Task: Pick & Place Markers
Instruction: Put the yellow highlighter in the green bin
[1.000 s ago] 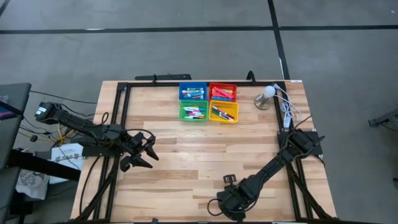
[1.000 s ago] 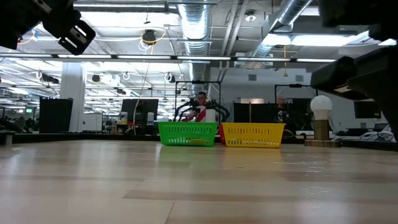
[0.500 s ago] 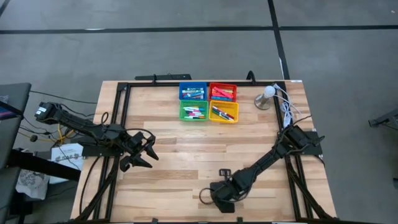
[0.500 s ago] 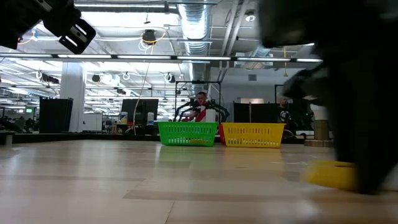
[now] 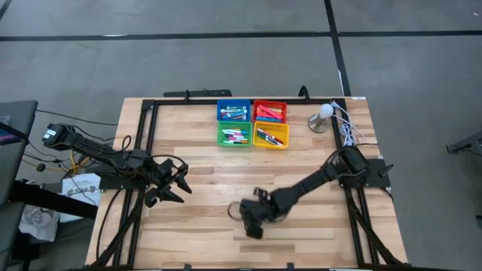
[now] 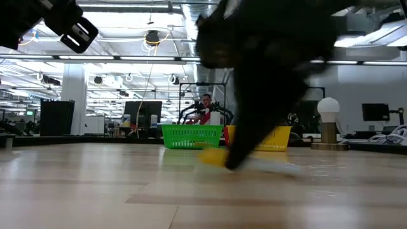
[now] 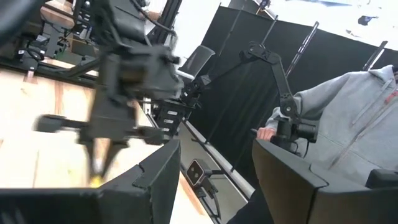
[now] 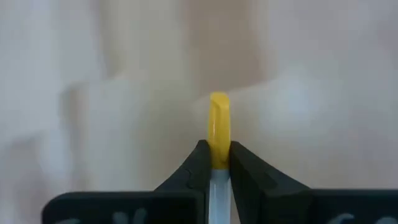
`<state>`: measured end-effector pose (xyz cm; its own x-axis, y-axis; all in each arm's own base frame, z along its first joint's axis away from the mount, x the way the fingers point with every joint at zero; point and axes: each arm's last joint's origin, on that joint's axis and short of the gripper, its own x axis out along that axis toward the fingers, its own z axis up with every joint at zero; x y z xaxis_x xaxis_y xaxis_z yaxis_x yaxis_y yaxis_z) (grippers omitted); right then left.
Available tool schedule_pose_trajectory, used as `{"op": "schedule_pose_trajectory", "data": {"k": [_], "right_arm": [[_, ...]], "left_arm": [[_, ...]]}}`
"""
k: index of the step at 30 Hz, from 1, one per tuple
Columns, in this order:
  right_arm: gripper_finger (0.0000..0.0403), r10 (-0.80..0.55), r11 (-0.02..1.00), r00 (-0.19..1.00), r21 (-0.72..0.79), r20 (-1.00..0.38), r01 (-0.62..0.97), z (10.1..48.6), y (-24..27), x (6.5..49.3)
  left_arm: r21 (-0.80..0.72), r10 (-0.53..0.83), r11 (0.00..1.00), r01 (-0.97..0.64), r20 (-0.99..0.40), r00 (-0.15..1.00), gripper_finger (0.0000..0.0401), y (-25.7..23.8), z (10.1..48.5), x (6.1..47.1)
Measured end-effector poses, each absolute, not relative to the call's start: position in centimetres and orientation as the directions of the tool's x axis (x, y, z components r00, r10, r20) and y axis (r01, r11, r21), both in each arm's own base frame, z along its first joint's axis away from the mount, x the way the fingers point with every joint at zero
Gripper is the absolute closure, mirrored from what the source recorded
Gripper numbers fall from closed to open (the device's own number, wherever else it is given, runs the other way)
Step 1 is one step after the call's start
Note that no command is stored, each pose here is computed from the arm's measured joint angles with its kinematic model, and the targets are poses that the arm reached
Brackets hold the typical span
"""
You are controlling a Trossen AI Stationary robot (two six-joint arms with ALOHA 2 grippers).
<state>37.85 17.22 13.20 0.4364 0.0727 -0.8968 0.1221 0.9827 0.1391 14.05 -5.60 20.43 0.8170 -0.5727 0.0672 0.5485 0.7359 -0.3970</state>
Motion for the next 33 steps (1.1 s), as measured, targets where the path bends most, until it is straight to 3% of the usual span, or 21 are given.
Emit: {"op": "schedule_pose_trajectory", "data": {"k": [9, 19, 33], "right_arm": [[0.0377, 0.117, 0.963, 0.567, 0.233, -0.815, 0.136, 18.6, 14.6, 38.4], [0.0366, 0.13, 0.932, 0.828, 0.352, -0.545, 0.085, 26.1, 11.9, 39.1], [0.0367, 0.08, 0.905, 0.957, 0.423, -0.28, 0.048, 28.8, 8.7, 41.1]], "left_arm": [[-0.394, -0.572, 0.733, 0.554, 0.083, 0.816, 0.0201, -5.6, 20.6, 14.0], [-0.389, -0.504, 0.772, 0.502, 0.106, 0.857, 0.0201, -5.4, 20.8, 14.1], [-0.36, -0.256, 0.882, 0.304, 0.175, 0.951, 0.0201, -4.7, 21.5, 14.3]]}}
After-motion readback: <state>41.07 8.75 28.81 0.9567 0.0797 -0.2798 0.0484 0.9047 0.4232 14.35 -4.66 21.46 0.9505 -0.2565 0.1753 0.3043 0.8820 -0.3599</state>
